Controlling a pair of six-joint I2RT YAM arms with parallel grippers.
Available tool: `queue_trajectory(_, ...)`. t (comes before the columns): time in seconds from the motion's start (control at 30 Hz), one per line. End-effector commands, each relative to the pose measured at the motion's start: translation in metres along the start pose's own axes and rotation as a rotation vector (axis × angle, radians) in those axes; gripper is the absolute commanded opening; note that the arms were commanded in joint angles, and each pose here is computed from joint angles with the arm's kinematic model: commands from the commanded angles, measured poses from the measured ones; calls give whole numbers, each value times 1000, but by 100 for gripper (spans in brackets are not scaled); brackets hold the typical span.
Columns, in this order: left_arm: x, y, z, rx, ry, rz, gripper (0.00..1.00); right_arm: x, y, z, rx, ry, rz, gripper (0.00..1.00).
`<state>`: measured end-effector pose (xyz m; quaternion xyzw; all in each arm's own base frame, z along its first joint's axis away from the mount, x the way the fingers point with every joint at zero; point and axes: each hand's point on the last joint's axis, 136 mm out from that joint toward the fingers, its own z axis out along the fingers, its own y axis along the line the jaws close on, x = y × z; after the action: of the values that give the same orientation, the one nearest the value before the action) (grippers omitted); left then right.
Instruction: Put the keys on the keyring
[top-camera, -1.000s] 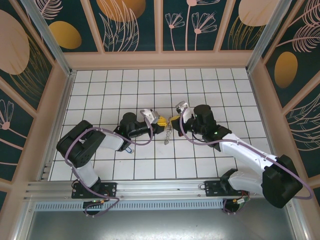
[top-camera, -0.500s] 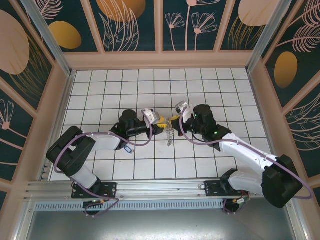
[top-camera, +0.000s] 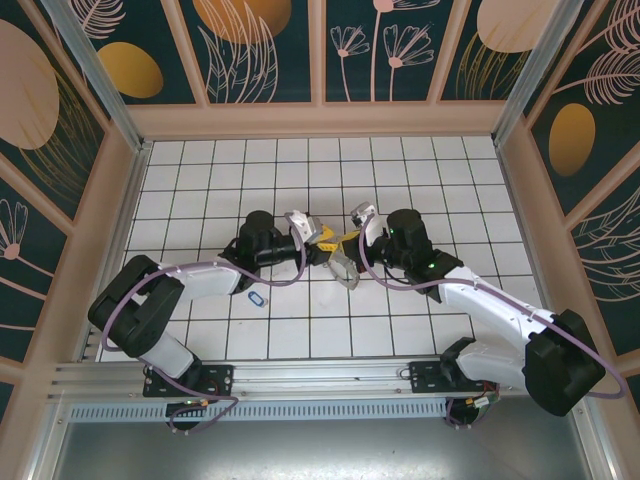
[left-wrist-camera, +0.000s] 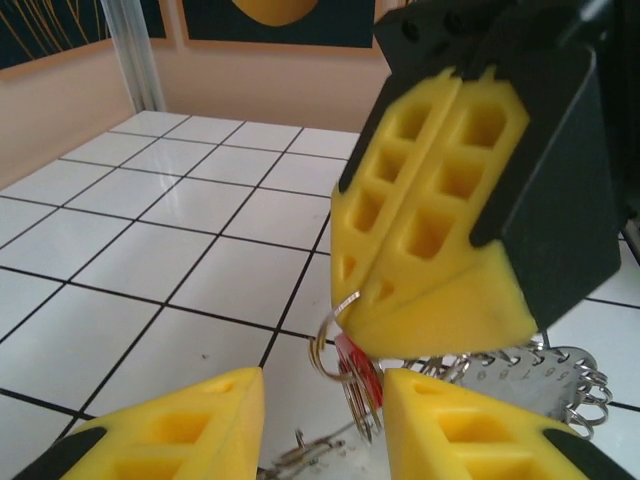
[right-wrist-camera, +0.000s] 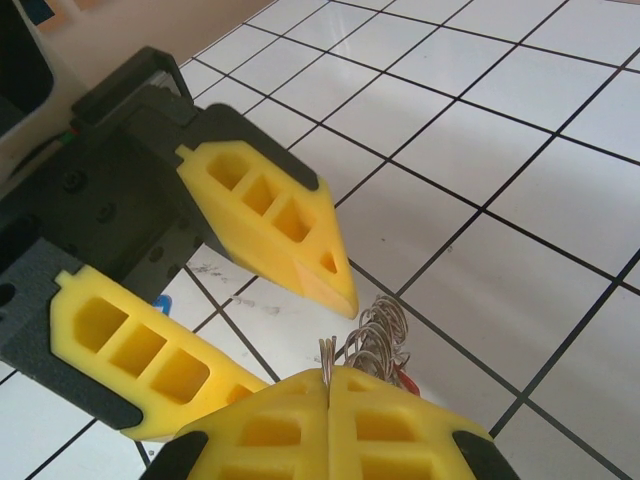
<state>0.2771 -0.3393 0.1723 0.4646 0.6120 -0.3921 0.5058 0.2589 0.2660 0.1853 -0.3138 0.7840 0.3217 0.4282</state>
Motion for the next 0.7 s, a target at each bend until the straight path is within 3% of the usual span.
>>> queue_trajectory(0.0, 5, 2, 4, 20, 30, -11, 35, -25, 6, -2, -18, -67, -45, 0)
queue_trajectory(0.37, 17, 2, 5, 23, 82, -13, 33, -25, 6, -2, -14, -68, -44, 0)
queue_trajectory(0.67, 16, 5, 8, 27, 92, 2, 22, -24, 10, -2, -35, -61, -46, 0)
